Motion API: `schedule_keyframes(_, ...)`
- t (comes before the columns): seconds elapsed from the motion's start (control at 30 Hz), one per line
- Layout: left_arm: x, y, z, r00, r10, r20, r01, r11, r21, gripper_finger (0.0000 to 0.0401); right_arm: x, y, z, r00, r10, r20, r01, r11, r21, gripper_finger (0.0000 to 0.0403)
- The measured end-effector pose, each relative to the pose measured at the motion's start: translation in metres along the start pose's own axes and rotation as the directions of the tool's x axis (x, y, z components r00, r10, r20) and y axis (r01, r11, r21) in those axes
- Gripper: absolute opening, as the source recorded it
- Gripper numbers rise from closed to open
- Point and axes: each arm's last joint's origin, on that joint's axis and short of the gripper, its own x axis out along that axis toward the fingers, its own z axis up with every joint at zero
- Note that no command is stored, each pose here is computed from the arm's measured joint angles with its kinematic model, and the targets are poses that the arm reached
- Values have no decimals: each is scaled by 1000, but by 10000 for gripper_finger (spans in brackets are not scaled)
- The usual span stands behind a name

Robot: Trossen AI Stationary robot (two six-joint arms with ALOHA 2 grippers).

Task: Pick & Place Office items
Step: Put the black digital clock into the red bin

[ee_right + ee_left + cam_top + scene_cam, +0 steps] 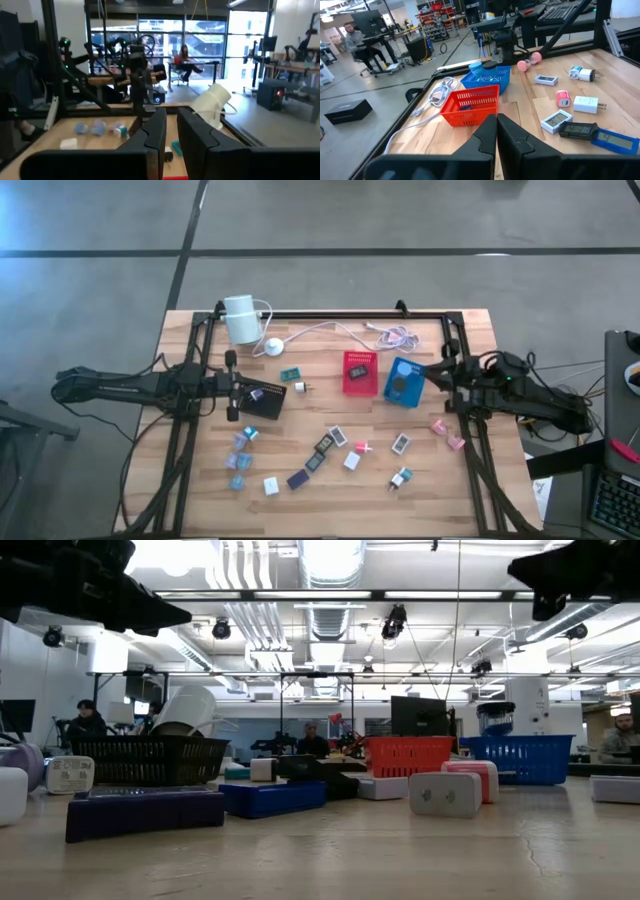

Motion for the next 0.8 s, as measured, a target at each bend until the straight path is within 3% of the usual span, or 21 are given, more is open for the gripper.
schedule_keyframes(0.4, 1, 0, -1, 1000, 11, -13, -11, 1000, -8, 16, 7, 2, -46, 982, 146, 116, -146, 989, -7, 38)
schedule_keyframes(0.8, 1, 0, -1, 1000, 23, -10, -23, 999, 27, 16, 9, 1, -55, 988, 147, 47, -148, 989, 27, 38)
